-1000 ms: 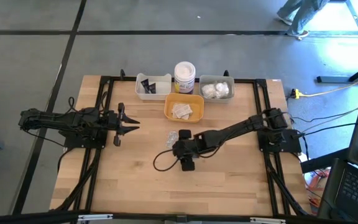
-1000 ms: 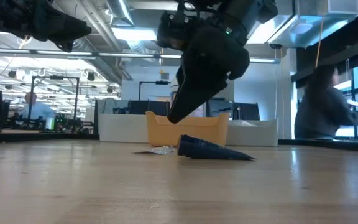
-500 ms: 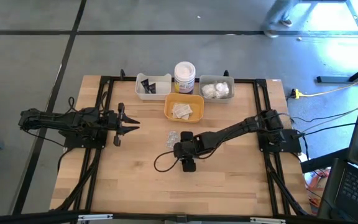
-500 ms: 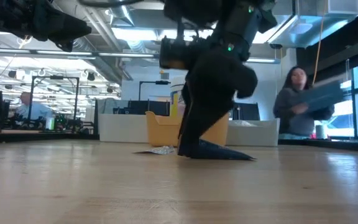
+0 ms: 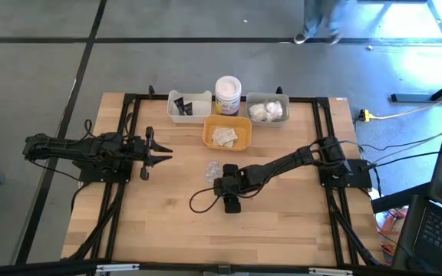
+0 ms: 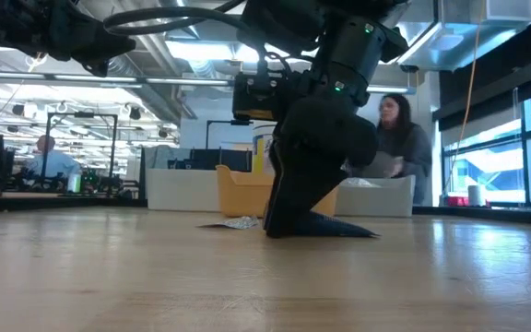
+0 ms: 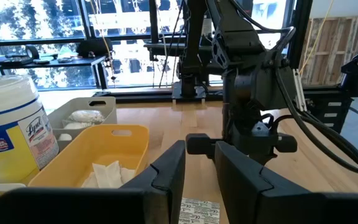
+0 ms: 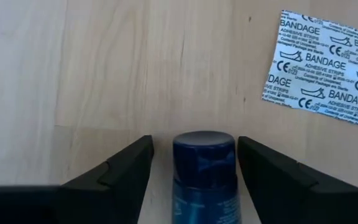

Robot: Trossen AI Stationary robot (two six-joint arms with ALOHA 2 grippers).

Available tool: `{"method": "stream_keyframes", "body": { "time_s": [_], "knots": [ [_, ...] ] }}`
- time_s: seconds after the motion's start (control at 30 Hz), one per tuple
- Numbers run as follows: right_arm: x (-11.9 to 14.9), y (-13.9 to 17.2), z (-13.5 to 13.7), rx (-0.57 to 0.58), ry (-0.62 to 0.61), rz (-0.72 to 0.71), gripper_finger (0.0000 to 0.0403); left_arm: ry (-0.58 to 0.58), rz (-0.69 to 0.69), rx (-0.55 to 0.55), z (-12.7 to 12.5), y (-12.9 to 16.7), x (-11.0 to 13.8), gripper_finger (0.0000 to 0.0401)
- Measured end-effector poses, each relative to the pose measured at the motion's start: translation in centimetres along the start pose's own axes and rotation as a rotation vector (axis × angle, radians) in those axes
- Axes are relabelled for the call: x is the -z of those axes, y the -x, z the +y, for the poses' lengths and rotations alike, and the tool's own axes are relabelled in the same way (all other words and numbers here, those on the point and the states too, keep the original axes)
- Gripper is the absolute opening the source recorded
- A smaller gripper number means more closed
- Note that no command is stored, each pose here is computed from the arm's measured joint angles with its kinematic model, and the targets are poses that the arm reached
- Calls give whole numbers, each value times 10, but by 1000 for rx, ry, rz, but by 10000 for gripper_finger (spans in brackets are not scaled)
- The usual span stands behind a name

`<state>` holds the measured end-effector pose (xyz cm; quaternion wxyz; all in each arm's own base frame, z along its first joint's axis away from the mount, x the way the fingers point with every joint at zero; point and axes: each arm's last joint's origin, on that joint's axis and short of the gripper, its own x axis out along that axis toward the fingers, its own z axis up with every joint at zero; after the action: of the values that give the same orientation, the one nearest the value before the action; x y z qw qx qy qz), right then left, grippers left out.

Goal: Pick & Place Travel size toiletries
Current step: Put the blue shave cream into the white bin

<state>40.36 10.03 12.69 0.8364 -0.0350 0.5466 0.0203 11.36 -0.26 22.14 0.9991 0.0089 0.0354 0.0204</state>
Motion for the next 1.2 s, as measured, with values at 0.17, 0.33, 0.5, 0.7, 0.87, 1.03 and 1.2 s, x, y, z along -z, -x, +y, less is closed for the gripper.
{"method": "stream_keyframes", "body": {
  "time_s": [0.17, 0.33, 0.5, 0.7, 0.87, 1.03, 1.2],
  "knots": [
    [0, 0, 0, -4, -23, 4, 208, 0, 1, 0, 0, 0, 0, 86],
    [1, -1, 1, -20, -24, 8, 172, 0, 0, 0, 0, 0, 0, 86],
    [1, -1, 1, -22, -25, 11, 141, 0, 0, 0, 0, 0, 0, 86],
    [1, 1, 1, -43, -25, 15, 143, 0, 0, 0, 0, 0, 0, 86],
    [1, 14, -1, -46, -25, 21, 157, 0, 1, 0, 0, 0, 0, 86],
    [-4, 35, -2, -57, -29, -24, 114, 0, 1, 0, 0, 0, 0, 86],
    [-7, 51, -2, -86, -34, -50, 59, 0, 1, 0, 0, 0, 0, 86]
  ]
}}
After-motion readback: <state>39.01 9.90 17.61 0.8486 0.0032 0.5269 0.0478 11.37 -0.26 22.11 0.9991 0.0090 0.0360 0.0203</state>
